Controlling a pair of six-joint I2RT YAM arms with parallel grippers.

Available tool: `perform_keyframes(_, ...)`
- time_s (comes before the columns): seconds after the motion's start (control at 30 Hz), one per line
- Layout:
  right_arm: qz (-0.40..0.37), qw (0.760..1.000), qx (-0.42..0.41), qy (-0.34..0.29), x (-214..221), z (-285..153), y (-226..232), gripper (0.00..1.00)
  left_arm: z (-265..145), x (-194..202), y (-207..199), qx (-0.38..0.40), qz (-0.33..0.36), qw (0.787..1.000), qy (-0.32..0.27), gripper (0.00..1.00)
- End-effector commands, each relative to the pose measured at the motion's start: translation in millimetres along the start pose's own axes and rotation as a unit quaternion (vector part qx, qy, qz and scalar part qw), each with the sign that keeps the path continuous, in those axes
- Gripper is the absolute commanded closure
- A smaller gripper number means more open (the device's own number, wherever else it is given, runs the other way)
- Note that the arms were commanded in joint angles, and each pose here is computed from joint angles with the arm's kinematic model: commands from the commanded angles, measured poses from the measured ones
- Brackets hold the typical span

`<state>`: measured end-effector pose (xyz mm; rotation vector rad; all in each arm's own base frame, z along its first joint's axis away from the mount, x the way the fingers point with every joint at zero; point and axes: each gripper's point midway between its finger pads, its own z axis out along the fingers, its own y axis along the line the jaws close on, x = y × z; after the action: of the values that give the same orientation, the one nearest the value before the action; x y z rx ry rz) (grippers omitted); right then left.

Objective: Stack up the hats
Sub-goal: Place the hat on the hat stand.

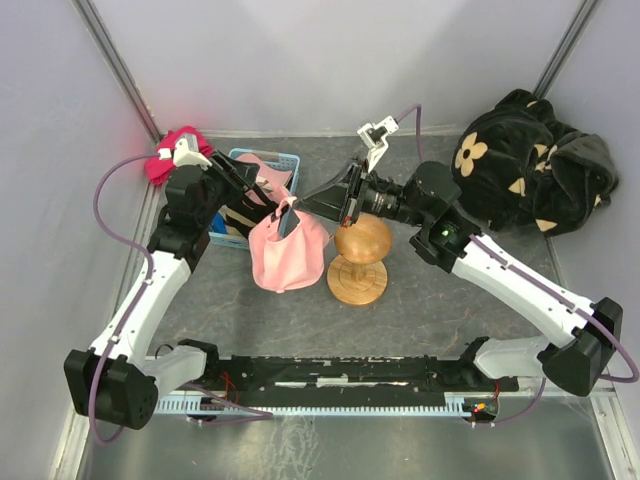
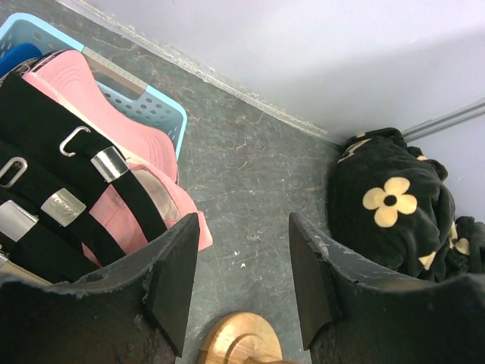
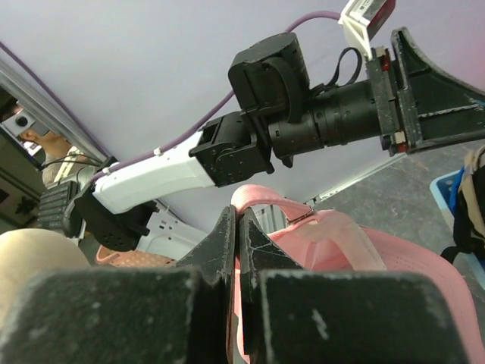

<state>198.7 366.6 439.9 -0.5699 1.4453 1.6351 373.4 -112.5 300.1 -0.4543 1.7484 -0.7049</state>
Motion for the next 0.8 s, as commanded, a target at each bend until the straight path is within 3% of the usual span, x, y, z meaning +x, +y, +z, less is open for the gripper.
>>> perform_keyframes(0.0, -0.024, 0.997, -0.059, -0.031, -19, -5, 46, 0.98, -9, -20, -15, 0.02, 0.023, 0.999, -0.038, 0.42)
perform_keyframes(0.33, -0.01, 0.997, -0.077, -0.01, 5, -3, 62, 0.98, -13, -17, -15, 0.02, 0.038, 0.998, -0.037, 0.41)
perform_keyframes(0.77, -0.073, 0.997, -0.017, -0.023, 8, -53, 55, 0.98, -16, 8, -22, 0.038, 0.047, 0.998, -0.017, 0.41)
